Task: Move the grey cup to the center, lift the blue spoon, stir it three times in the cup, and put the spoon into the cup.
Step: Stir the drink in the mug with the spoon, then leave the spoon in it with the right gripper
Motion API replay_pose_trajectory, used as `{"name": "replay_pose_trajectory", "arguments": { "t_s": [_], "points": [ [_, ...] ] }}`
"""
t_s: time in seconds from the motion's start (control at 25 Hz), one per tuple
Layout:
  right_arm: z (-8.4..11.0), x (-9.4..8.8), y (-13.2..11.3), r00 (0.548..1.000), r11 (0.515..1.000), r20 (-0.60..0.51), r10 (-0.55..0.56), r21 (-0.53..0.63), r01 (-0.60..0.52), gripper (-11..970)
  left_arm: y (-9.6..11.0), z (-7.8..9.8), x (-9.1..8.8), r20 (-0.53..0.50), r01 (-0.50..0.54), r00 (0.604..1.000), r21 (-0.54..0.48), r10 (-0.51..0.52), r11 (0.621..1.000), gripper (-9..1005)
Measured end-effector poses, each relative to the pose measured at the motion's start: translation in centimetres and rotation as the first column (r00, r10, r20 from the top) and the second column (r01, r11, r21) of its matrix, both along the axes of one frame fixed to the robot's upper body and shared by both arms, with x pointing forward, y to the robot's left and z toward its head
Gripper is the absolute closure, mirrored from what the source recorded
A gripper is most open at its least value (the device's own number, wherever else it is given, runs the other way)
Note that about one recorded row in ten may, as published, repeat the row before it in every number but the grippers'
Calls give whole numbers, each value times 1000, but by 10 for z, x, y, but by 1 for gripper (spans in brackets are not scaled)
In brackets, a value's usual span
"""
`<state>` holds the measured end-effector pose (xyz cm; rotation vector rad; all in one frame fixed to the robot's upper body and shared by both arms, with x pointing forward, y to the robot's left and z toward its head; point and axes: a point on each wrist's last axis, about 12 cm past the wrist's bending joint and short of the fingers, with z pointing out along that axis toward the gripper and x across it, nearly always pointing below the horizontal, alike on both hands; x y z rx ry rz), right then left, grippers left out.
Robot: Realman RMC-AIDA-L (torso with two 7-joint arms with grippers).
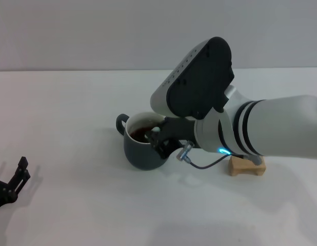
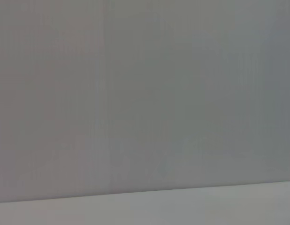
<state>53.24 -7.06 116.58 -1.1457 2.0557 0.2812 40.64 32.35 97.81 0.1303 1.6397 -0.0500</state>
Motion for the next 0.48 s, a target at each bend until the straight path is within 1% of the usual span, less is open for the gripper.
{"name": "replay_pose_trajectory", "arguments": {
  "t_s": [0.16, 0.48],
  "points": [
    [0, 2, -1, 1000, 1000, 9, -8, 14, 7, 760, 0, 0, 0, -1, -1, 1000, 1, 1, 1000, 134],
    [3, 0, 1, 1000, 1000, 28, 3, 23, -4, 732, 1, 0, 0, -1, -1, 1000, 3, 1, 1000, 134]
  ]
}}
